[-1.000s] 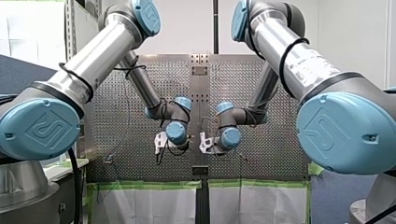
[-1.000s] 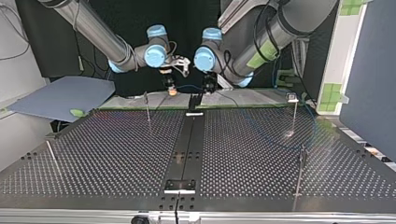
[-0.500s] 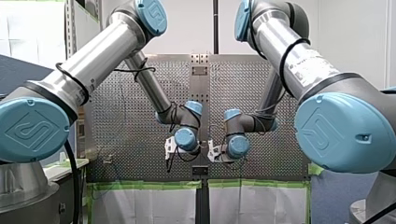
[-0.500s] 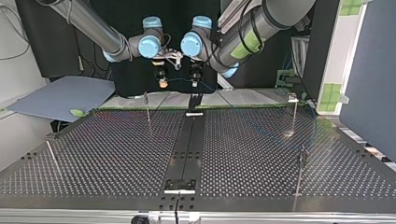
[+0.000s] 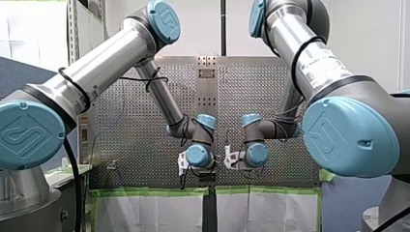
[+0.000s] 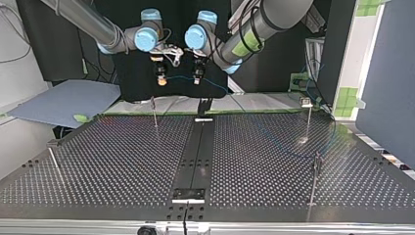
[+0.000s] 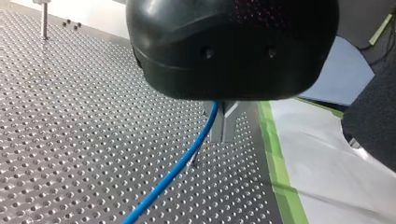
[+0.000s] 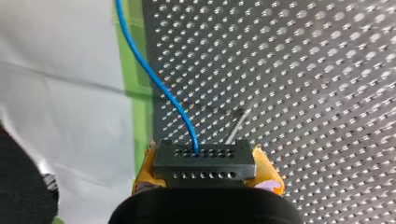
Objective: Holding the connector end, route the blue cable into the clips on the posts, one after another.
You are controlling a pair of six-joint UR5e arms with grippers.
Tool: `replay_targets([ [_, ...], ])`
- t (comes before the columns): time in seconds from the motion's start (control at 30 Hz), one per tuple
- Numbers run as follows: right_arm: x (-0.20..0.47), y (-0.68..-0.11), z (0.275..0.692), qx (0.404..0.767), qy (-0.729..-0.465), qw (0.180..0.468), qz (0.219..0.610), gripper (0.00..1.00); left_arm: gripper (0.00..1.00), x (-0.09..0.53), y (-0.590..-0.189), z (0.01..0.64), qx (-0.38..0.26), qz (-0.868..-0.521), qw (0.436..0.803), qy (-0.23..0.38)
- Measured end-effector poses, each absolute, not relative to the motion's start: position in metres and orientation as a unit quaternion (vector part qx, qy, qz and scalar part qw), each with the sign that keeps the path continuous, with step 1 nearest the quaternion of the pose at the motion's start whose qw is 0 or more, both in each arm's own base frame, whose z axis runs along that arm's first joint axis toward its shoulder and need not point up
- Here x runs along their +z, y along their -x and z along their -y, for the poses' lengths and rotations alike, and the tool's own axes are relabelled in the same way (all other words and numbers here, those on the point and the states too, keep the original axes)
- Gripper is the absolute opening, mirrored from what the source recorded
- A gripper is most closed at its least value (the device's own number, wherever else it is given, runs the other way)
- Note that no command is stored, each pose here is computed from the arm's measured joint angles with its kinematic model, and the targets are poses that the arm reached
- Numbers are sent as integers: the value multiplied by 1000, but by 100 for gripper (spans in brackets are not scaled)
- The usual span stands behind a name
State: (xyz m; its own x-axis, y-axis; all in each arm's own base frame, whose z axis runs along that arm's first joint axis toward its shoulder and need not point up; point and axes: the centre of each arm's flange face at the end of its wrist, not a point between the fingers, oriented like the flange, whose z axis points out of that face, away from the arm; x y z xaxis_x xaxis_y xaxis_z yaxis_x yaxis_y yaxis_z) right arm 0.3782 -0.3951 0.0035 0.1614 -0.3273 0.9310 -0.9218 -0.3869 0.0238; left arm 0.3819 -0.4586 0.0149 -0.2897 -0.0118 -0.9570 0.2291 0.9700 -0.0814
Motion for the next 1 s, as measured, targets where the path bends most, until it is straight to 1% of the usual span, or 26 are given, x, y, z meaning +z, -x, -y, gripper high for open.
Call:
replay_targets([
  [0.13,-4,-363,390,466,-686,314,462,0,0,2,-378,458,-101,-801,585,-73],
  [0.3,-4,-343,391,472,-675,316,471,0,0,-12,-373,458,-99,-806,578,-80],
  [0.53,19,-317,408,496,-654,319,473,0,0,-14,-371,461,-102,-807,576,-84],
  [0.63,24,-308,417,502,-650,318,474,0,0,-13,-371,468,-105,-806,577,-86],
  [0.8,26,-299,425,508,-649,312,473,0,0,-16,-369,481,-104,-809,571,-95],
  [1.0,26,-303,424,520,-656,293,462,0,0,-8,-368,502,-112,-806,572,-102],
])
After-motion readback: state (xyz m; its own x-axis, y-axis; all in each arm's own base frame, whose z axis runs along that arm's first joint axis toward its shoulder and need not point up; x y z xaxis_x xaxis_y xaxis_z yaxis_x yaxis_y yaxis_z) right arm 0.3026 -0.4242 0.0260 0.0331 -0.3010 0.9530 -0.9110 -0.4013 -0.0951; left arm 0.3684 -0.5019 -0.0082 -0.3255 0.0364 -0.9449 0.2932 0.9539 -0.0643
